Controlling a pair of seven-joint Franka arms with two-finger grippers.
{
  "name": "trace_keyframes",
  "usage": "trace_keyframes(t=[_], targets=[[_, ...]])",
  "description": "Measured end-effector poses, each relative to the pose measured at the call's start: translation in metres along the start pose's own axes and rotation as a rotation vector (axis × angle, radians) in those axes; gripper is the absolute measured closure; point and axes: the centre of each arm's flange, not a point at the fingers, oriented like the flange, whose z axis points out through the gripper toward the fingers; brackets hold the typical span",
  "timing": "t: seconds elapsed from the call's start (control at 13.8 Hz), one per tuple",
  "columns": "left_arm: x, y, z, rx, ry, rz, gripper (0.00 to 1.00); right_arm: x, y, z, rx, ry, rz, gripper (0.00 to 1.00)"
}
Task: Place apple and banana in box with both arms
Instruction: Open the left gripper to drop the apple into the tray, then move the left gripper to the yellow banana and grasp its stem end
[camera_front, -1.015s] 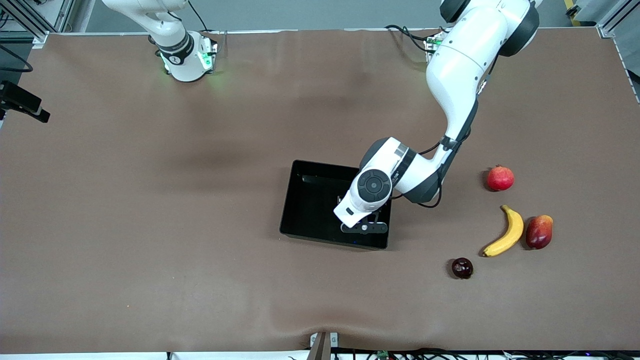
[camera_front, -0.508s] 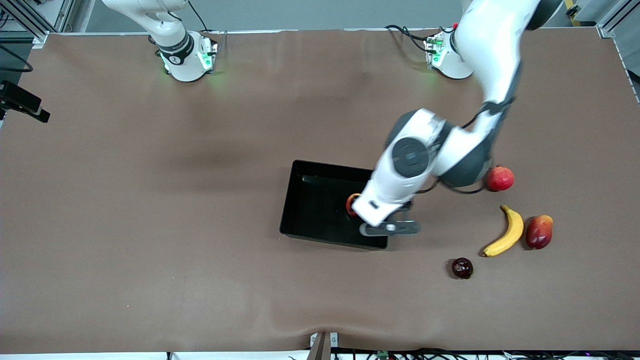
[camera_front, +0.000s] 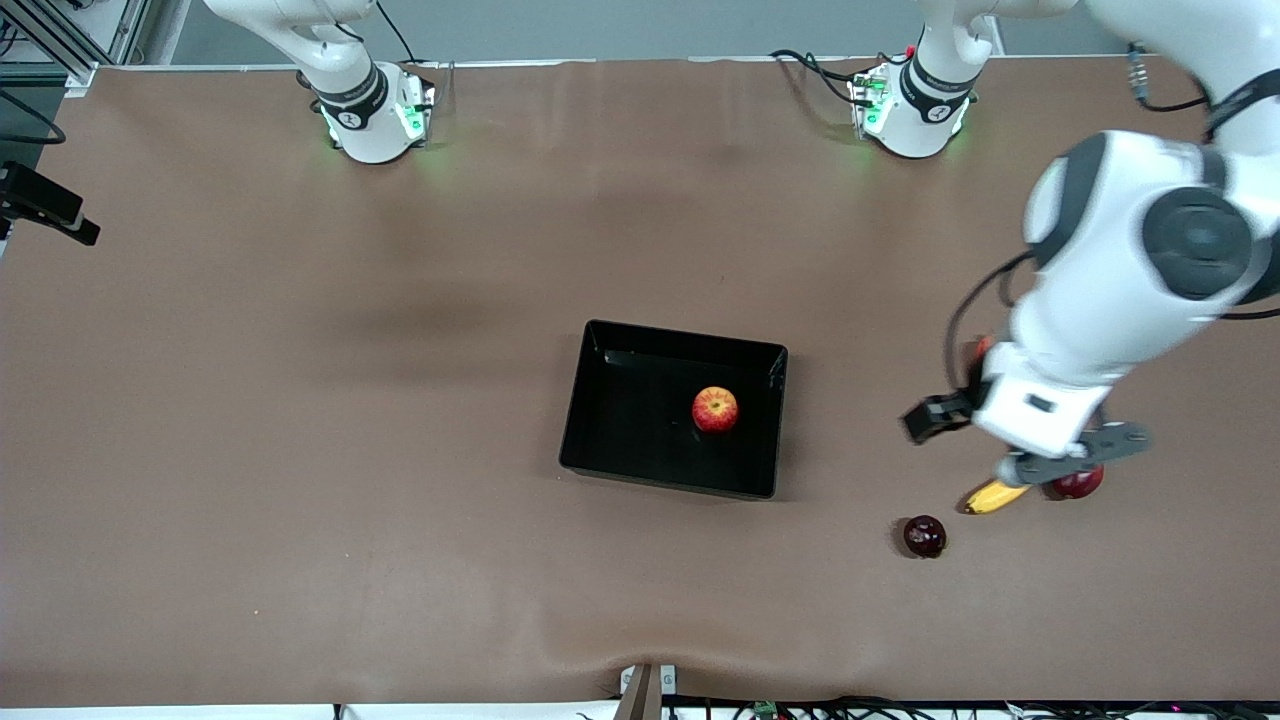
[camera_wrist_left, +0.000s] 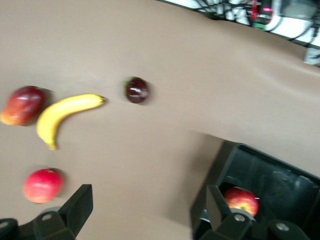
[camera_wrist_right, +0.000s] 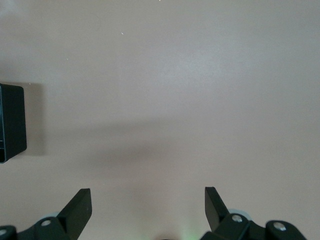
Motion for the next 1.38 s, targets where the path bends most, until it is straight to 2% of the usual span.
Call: trace_keyframes(t=[0.22,0.58,0.8,0.94,1.09,1.38], targets=[[0.009,-0.029,0.018,0.029,-0.049,0.024,0.0,0.0,0.0,0.0,0.0,0.0,0.0,0.0],[0.015,-0.045,0.038,0.044,-0.081,0.025,0.0,0.0,0.0,0.0,0.0,0.0,0.0,0.0],[0.036,-0.07,0.082,0.043,-0.104,0.052,0.0,0.0,0.0,0.0,0.0,0.0,0.0,0.0],[0.051,-0.087,0.13,0.095,-0.112,0.126,0.0,0.0,0.0,0.0,0.0,0.0,0.0,0.0],[0.059,-0.102,0.162,0.159,-0.127,0.255,0.0,0.0,0.0,0.0,0.0,0.0,0.001,0.0],[0.074,-0.168,0.204,0.141,-0.109,0.443,0.0,0.0,0.0,0.0,0.0,0.0,0.001,0.0]])
